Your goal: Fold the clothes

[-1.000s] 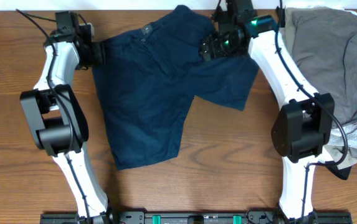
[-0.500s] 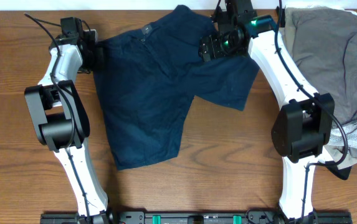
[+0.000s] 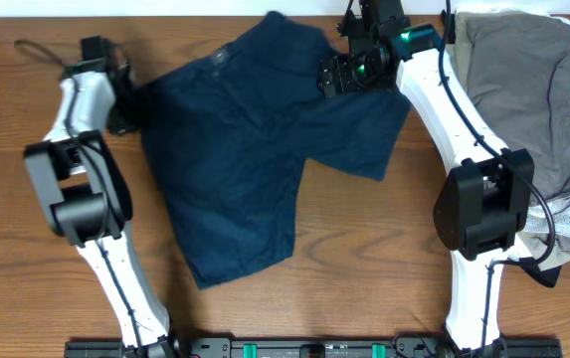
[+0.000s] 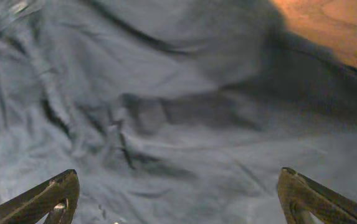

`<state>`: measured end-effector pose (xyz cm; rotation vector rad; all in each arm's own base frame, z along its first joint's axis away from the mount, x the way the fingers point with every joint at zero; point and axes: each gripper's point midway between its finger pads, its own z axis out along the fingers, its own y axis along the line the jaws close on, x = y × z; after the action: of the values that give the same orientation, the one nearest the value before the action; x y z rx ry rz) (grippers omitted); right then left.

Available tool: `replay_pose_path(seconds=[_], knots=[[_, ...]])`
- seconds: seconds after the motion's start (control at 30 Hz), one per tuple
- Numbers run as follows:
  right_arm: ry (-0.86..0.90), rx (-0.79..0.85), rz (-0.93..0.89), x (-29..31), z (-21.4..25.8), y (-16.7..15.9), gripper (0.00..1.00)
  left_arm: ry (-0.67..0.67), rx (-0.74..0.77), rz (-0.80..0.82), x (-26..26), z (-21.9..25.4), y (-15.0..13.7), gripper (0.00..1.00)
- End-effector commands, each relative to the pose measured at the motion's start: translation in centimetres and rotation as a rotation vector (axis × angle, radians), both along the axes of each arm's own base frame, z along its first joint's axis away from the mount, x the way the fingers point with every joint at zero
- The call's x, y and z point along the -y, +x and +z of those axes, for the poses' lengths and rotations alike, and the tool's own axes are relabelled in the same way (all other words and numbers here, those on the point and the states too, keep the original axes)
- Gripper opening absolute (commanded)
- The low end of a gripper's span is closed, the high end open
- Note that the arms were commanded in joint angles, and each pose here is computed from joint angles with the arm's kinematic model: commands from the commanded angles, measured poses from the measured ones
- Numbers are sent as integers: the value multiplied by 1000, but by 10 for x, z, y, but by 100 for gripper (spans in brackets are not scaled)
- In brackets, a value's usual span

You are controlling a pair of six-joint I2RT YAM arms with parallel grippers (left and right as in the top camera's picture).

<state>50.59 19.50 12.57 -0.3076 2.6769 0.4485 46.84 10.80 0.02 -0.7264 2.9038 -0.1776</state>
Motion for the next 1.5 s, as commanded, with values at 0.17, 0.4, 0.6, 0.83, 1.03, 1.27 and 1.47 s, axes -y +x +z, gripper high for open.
replay_pose_path(seconds=[0.17,0.4,0.6,0.83,1.03,1.27,1.47], knots=[[44,-21,-74,-3,11,-4,99,-123,-287,323,-44,-3,-88,6],[17,-99,-35,-21,-18,-29,99,-254,-316,150,-18,10,-102,6],[3,-125,-16,-27,-24,-40,99,-178,-184,146,-29,55,-90,14],[30,-211,96,-43,-26,-70,99,-38,32,142,-38,150,-91,55],[-51,-306,267,-62,-34,-120,99,40,233,141,-35,224,-98,58],[-97,-335,428,-92,-47,-160,96,107,419,148,-35,279,-99,64],[-163,-361,601,-102,-77,-199,88,125,459,148,-36,290,-97,66]])
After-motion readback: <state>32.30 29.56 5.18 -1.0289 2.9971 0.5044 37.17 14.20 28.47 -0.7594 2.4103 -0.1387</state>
